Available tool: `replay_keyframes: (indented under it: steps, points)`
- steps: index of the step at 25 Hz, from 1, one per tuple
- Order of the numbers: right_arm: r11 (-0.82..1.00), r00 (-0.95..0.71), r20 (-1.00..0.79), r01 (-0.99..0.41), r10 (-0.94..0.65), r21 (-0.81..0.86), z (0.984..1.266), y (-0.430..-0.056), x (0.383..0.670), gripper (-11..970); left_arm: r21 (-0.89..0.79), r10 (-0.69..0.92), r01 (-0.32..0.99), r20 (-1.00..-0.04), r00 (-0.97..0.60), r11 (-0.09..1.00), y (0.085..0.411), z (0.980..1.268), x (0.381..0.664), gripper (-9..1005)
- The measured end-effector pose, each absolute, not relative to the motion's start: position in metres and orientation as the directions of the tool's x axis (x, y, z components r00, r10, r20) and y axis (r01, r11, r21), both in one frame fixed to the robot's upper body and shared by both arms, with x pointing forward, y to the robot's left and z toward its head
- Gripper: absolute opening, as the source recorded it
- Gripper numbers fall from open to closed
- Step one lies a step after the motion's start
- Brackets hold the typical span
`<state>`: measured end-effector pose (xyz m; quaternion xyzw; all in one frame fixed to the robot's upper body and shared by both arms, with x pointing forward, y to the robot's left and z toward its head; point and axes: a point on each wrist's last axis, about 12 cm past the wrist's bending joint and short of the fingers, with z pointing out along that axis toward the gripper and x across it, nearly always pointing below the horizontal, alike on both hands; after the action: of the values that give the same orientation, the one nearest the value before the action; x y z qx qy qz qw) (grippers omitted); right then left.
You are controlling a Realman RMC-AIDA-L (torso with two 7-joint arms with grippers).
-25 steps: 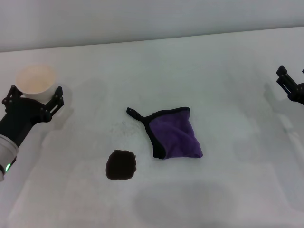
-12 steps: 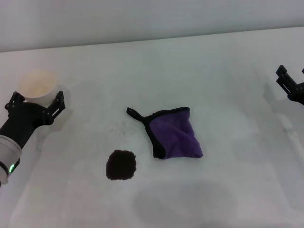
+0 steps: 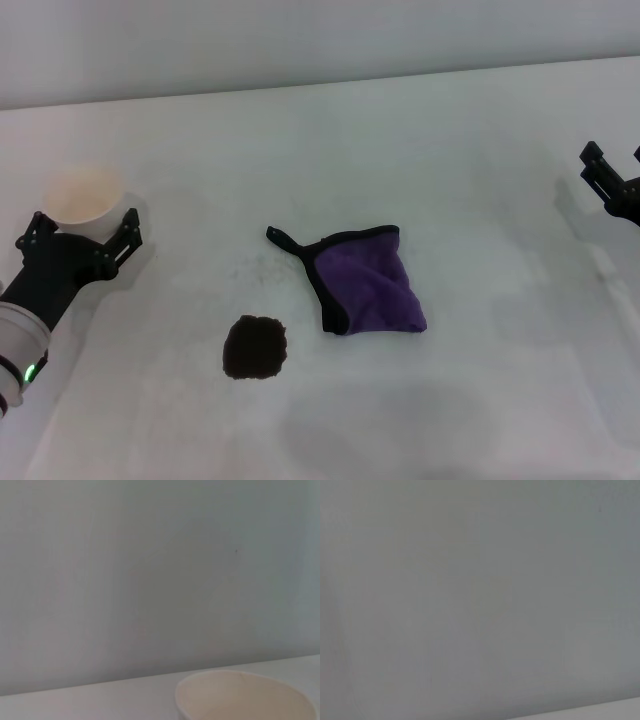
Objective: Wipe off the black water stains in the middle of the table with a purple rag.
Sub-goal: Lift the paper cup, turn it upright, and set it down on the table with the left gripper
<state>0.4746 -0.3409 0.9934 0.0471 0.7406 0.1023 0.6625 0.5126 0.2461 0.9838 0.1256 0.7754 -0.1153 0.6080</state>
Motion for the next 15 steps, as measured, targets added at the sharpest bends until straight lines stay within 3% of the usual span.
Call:
replay_keyframes:
  steps: [15]
  points:
    - [0.975, -0.120, -0.971, -0.063, 0.206, 0.215, 0.9920, -0.3418, 0.4703, 819, -0.045, 0.057, 0.339, -0.957, -0.285, 0.940, 0.2391, 0.9778, 0.5107, 872]
